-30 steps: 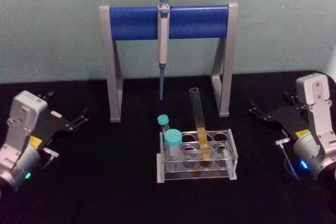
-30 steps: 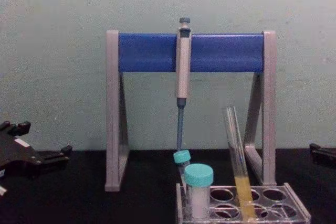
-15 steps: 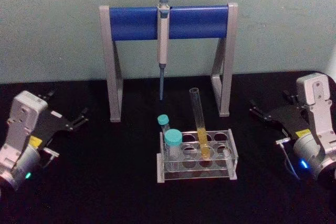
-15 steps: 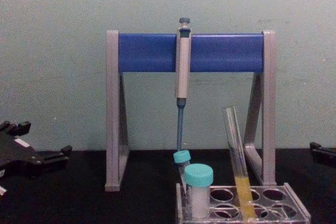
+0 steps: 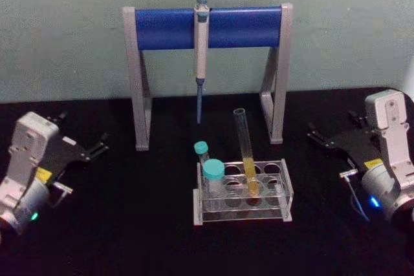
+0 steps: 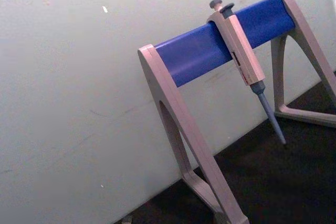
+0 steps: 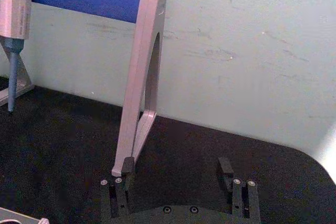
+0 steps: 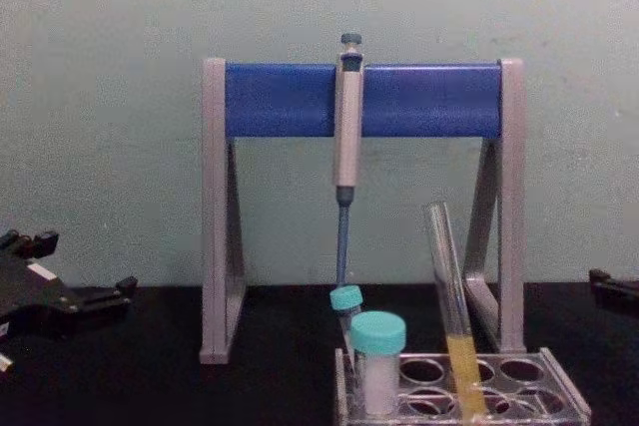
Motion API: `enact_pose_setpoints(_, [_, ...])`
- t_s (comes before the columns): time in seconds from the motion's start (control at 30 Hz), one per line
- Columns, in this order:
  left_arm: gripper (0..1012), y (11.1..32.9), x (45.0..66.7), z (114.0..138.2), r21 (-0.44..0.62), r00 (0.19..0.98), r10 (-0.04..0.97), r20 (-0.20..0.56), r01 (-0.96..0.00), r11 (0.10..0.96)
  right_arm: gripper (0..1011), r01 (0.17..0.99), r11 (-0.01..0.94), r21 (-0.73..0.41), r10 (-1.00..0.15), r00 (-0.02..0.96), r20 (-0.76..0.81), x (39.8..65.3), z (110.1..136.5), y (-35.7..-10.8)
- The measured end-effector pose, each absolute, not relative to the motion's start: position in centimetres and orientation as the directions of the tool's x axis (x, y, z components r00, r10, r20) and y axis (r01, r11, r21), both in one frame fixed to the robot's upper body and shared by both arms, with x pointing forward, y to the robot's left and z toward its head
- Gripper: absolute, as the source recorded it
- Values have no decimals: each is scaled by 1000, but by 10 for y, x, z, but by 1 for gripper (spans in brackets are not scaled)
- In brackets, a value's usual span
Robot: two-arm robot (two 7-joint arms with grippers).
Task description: Pick up the test tube from the test tube rack, shake it, then place it back into the test tube rack.
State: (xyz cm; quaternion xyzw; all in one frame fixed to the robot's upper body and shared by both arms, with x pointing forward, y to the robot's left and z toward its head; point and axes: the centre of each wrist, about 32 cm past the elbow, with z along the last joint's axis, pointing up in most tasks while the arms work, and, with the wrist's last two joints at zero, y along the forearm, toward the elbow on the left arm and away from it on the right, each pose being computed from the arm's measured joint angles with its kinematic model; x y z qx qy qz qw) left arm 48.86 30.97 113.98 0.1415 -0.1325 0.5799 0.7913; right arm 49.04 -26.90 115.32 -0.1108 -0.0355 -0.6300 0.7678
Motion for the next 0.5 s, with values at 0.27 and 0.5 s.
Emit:
enact_pose_setpoints(0.27, [1002, 310, 489, 1140, 70, 292, 880, 374, -955, 287, 1000, 976, 181, -125, -960, 203, 194, 490, 1153, -269])
enact_pose_setpoints(0.5, [1001, 310, 489, 1140, 70, 292, 880, 374, -955, 287, 1000, 976, 181, -125, -960, 203, 194, 490, 1153, -269])
